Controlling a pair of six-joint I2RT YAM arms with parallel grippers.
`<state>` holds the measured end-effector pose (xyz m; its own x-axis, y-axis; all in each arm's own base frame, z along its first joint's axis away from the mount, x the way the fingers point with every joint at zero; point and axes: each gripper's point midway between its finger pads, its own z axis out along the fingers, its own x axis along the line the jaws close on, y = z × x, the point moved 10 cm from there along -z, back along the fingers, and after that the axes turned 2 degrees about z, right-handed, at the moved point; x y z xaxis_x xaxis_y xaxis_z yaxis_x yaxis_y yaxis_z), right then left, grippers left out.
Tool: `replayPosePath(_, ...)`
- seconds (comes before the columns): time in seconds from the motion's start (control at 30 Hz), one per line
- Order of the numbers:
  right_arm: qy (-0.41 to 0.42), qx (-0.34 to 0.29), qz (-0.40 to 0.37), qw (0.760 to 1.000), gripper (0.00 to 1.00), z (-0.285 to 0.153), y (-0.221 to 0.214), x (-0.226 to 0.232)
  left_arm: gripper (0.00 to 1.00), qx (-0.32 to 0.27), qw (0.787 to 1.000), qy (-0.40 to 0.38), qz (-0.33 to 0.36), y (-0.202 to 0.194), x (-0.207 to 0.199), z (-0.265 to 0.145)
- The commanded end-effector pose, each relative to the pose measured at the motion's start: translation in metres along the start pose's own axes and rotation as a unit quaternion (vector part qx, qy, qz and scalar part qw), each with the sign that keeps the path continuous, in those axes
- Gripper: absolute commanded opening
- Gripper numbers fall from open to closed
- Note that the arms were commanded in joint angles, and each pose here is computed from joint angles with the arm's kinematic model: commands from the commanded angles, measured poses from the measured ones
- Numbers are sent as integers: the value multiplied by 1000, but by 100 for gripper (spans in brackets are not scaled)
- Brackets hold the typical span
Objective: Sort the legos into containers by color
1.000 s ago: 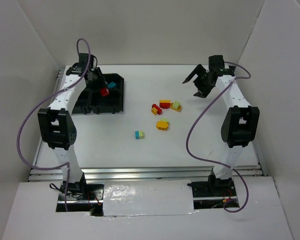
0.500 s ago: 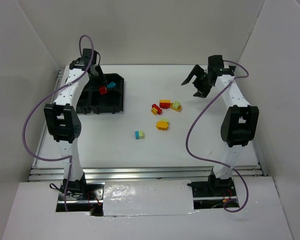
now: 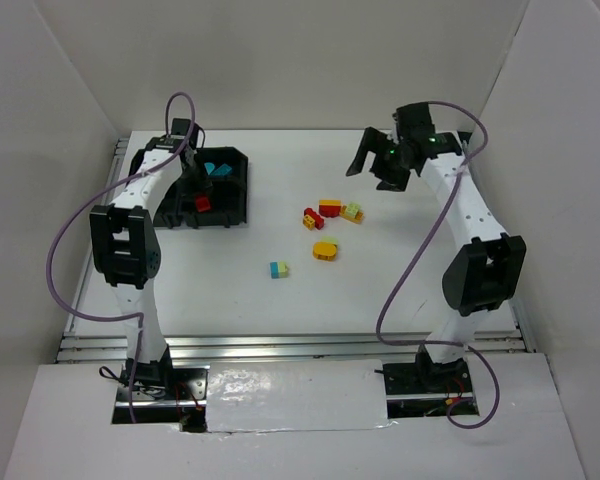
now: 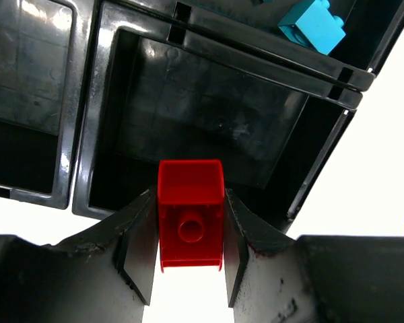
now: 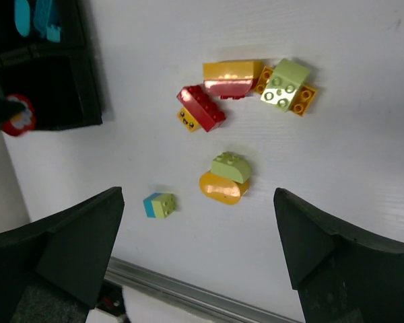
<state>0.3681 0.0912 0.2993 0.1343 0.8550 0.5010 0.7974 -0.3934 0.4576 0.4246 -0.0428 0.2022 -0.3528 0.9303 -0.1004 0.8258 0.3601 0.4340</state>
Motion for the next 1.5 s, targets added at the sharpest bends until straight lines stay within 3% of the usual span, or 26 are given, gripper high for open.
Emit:
replayPosePath(0.0,-31,12,-89,995,100,-20,-26,27,0,-29,999,-18,18,3,-1,-19)
replayPosePath(0.27,30,28,-110,993,99,-26,-54,49,0,-46,998,-29,27,10,-4,-28)
replayPosePath(0.97,25,23,-126,991,100,-30,-57,49,0,-81,996,-42,20,33,-15,-36)
replayPosePath(1.47,17,28,-143,989,100,-26,-64,56,0,-100,994,42,-26,37,9,-48)
